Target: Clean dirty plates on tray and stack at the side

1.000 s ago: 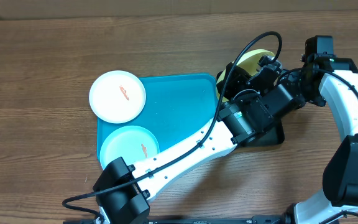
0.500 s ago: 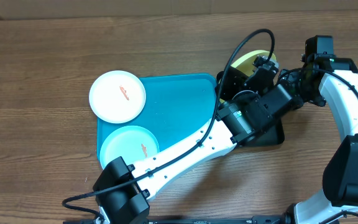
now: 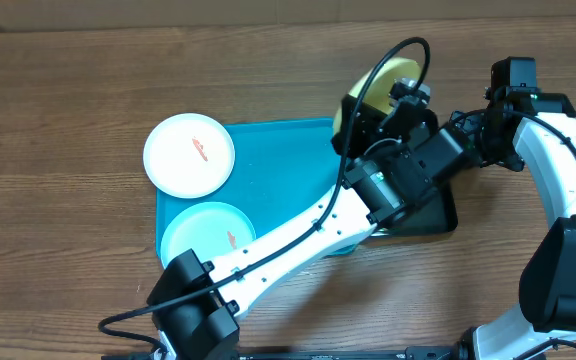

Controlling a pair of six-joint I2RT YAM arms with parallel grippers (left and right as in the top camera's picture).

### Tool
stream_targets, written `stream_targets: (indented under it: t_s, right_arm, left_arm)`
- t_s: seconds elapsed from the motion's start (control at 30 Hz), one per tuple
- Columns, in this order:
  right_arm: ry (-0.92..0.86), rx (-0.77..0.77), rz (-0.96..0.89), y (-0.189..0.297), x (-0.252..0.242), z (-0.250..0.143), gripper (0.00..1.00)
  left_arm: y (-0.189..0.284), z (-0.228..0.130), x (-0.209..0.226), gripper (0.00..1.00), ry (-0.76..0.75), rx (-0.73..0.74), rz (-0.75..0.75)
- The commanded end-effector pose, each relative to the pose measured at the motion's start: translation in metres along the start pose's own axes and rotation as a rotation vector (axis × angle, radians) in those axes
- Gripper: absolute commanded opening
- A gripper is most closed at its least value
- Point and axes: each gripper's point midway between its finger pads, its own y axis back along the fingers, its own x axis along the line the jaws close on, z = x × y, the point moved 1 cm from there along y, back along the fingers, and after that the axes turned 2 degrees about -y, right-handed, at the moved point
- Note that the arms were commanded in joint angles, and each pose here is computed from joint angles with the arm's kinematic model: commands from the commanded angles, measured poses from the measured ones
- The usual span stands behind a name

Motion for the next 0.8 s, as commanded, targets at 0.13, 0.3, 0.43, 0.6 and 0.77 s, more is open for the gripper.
stream_targets:
  t_s: [0.13,0.3,0.43,0.6,0.77]
  right_arm:
    - [-0.005,-0.021,0.012,0.006,0.002,0.005,1.0]
    - [-0.005,-0.022,0.012,0.006,0.002,0.005,1.0]
    - [-0.005,-0.021,0.012,0.006,0.002,0.005,1.0]
    - [-0.005,-0.021,0.012,0.006,0.002,0.005,1.0]
    - [-0.005,-0.022,0.012,0.006,0.002,0.005,1.0]
  left_arm:
    - [-0.006,-0.006,-0.012,0.04,0.069,0.06,-0.147]
    - [-0.011,-0.014,-0.034,0.04,0.138,0.121,-0.307]
    - [-0.015,-0.021,-0.051,0.05,0.185,0.189,-0.451]
    - [-0.023,-0.041,-0.069,0.05,0.276,0.355,-0.697]
    - [-0.036,-0.059,-0.066,0.05,0.411,0.552,-0.972]
